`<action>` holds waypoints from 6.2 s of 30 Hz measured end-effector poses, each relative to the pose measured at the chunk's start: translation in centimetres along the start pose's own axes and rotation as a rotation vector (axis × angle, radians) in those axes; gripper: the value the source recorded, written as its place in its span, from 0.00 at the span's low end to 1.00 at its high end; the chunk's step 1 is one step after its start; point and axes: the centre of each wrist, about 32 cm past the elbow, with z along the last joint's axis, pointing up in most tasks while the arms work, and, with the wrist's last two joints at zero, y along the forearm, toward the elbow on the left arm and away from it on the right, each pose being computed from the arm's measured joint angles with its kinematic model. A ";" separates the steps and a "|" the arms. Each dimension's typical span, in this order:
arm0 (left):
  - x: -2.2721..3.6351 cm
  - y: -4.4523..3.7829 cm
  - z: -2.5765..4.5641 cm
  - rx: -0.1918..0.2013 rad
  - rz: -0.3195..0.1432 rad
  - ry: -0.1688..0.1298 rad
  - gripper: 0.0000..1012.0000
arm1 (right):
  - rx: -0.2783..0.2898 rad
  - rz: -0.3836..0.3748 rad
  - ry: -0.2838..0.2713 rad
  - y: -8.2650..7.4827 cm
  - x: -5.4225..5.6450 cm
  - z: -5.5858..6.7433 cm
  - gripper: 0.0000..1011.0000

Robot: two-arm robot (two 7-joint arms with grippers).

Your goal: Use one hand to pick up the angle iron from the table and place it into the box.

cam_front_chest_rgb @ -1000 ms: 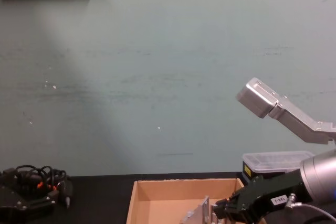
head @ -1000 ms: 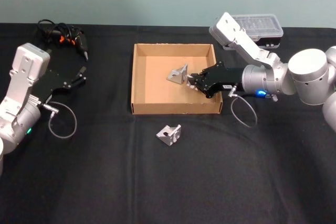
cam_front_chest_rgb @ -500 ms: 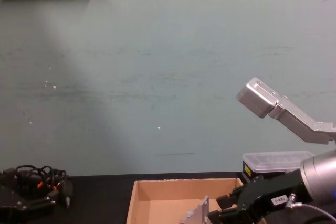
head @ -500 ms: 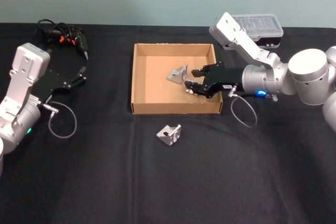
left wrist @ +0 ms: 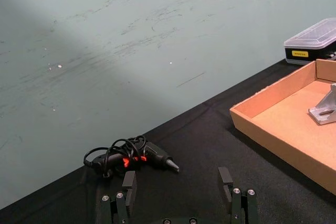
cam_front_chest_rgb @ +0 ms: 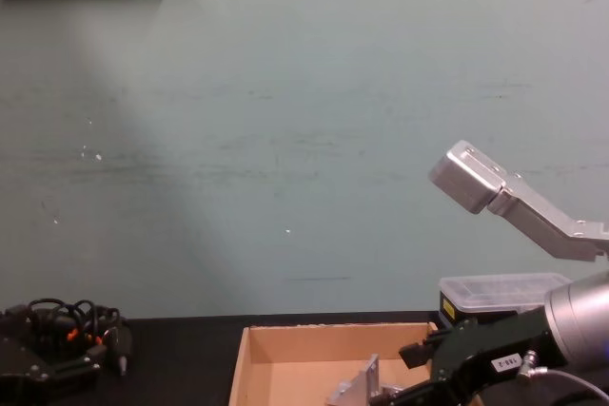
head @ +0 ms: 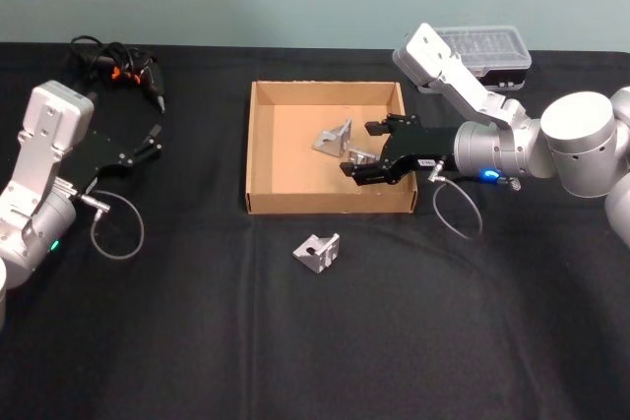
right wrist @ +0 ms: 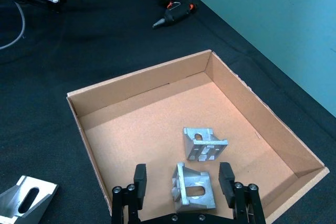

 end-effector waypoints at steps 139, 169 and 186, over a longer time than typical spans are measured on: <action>0.00 0.00 0.00 0.000 0.000 0.000 1.00 | -0.049 -0.071 0.219 -0.8 -14.7 -0.2 0.99; 0.00 0.00 0.00 0.000 0.000 0.000 1.00 | -0.053 -0.069 0.233 -0.7 -14.7 -0.2 0.64; 0.00 0.00 0.00 0.000 0.000 0.000 1.00 | -0.051 -0.070 0.231 -0.7 -14.7 -0.2 0.45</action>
